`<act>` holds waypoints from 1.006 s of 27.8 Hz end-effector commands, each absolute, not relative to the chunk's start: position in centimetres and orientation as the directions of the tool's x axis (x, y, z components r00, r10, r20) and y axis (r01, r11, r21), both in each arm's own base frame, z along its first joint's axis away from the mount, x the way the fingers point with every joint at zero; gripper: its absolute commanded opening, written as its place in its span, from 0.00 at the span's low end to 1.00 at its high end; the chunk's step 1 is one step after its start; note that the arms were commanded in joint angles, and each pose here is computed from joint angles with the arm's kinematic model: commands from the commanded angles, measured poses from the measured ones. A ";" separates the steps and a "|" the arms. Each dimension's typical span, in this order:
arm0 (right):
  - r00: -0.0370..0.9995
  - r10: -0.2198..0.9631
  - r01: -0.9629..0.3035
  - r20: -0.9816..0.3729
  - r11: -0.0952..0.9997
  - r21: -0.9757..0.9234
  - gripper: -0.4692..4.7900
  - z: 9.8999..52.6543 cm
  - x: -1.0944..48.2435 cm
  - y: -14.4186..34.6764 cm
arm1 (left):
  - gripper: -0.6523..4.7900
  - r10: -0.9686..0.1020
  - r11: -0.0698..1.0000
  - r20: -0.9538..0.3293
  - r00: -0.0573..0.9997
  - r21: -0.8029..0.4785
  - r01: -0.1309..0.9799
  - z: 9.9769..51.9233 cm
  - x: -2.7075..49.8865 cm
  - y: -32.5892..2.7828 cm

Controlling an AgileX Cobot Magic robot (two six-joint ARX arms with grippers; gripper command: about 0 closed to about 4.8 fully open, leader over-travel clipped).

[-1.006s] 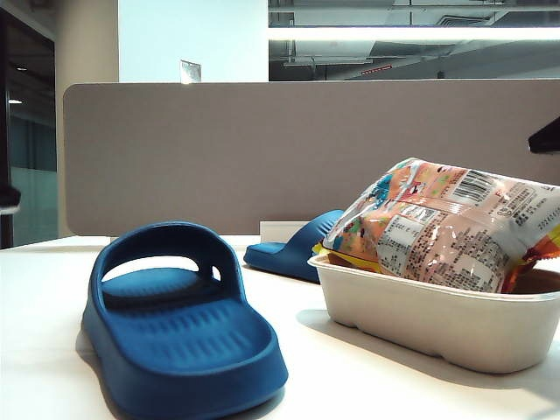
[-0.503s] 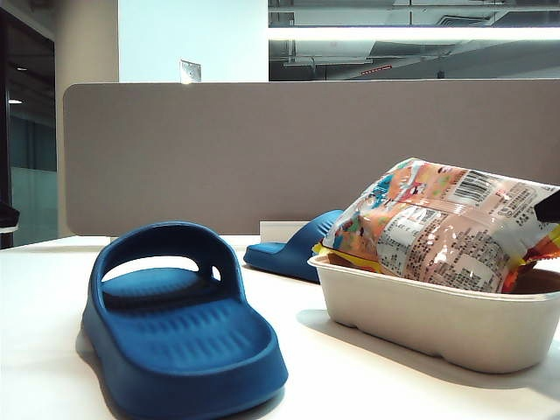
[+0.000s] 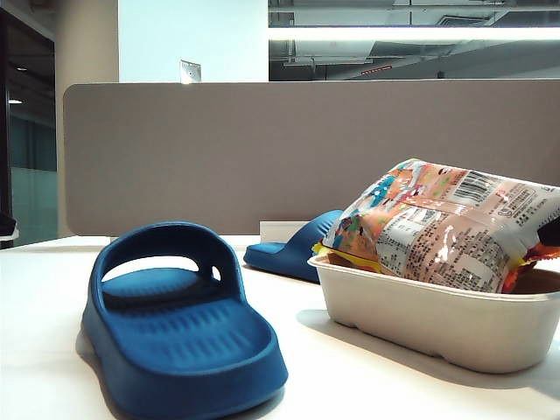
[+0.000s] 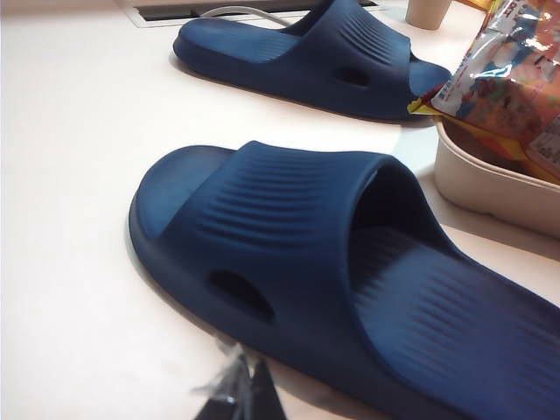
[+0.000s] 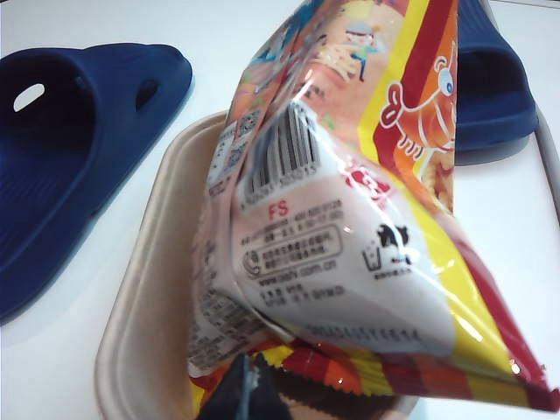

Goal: Pick up a bag of chips and put them in the box.

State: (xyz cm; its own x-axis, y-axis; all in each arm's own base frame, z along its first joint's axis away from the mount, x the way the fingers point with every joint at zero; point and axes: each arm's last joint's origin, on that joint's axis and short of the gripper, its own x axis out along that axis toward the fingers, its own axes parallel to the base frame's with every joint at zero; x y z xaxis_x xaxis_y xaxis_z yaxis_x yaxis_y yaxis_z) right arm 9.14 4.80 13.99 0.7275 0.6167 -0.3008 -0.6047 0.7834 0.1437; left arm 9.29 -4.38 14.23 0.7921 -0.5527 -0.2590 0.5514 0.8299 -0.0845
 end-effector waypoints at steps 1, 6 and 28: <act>0.730 0.621 -0.609 -0.285 0.780 0.140 0.09 14.2 9.2 4.8 | 0.11 -0.553 0.831 -0.251 0.794 -0.097 0.548 14.3 9.3 -4.4; 0.728 0.621 -0.609 -0.290 0.780 0.142 0.09 14.1 9.2 4.8 | 0.11 -0.553 0.831 -0.253 0.794 -0.097 0.548 14.3 9.3 -4.4; 0.726 0.624 -0.612 -0.290 0.778 0.143 0.09 14.1 9.2 4.8 | 0.11 -0.554 0.831 -0.249 0.795 -0.095 0.549 14.3 9.3 -4.4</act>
